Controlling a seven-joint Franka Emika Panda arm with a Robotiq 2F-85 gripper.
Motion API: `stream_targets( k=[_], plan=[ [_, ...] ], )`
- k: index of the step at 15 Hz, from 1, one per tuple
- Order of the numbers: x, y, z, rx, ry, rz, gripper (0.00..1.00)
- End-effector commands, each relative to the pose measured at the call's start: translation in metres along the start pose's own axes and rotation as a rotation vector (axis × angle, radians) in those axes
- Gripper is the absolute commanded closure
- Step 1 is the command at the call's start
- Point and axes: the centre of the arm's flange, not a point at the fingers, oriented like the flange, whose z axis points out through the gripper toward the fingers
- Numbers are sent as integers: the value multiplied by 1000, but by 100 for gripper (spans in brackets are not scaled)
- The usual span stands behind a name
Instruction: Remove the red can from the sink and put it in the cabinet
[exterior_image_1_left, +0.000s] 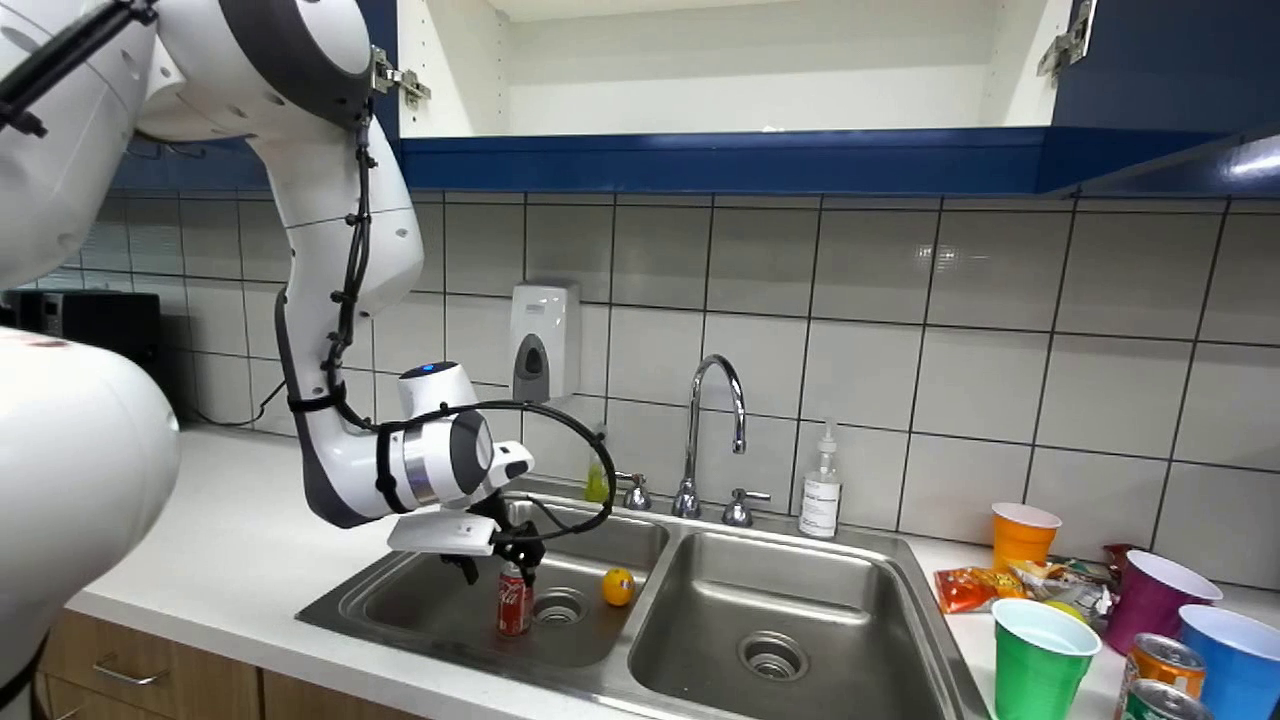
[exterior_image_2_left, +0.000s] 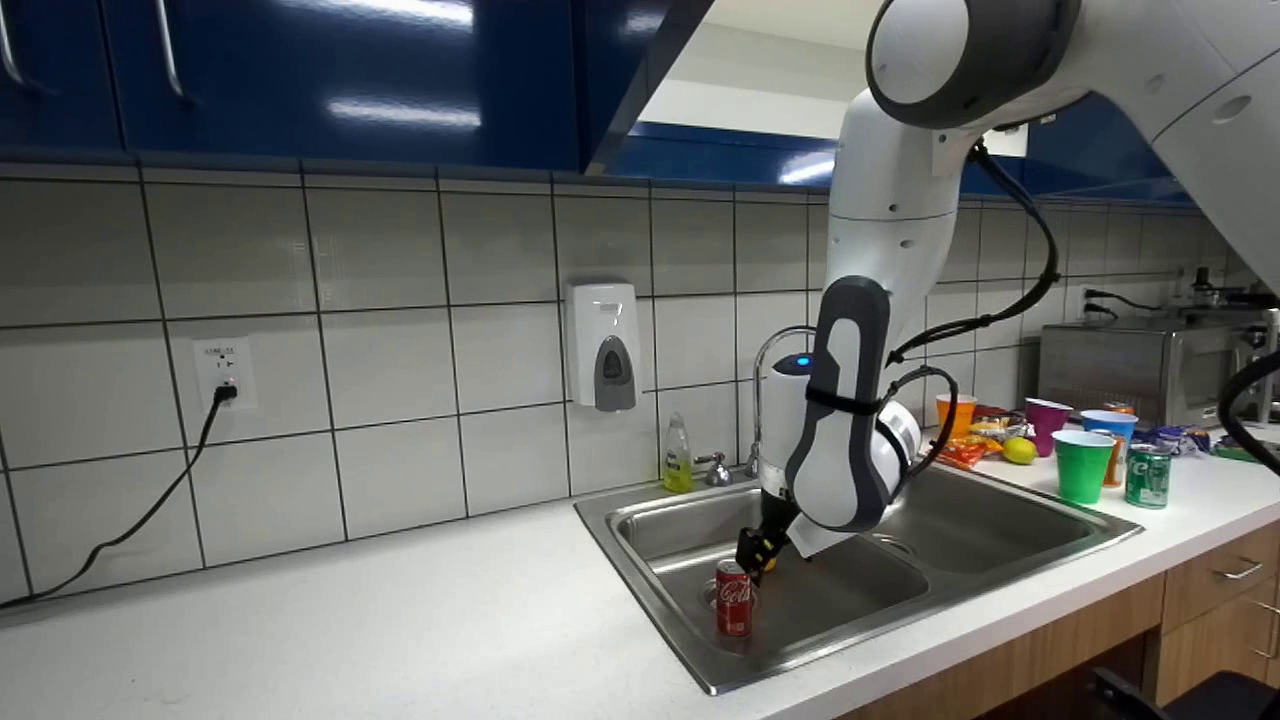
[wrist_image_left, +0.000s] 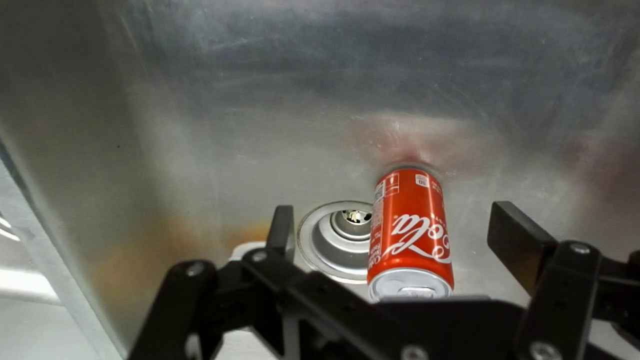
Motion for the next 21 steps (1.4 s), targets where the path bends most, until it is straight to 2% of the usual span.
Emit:
stream_targets(
  k=[1, 10, 21],
  plan=[
    [3, -12, 12, -22, 44, 29, 0],
    [-2, -21, 28, -48, 67, 133, 0],
    [5, -22, 45, -70, 107, 130, 0]
  ],
)
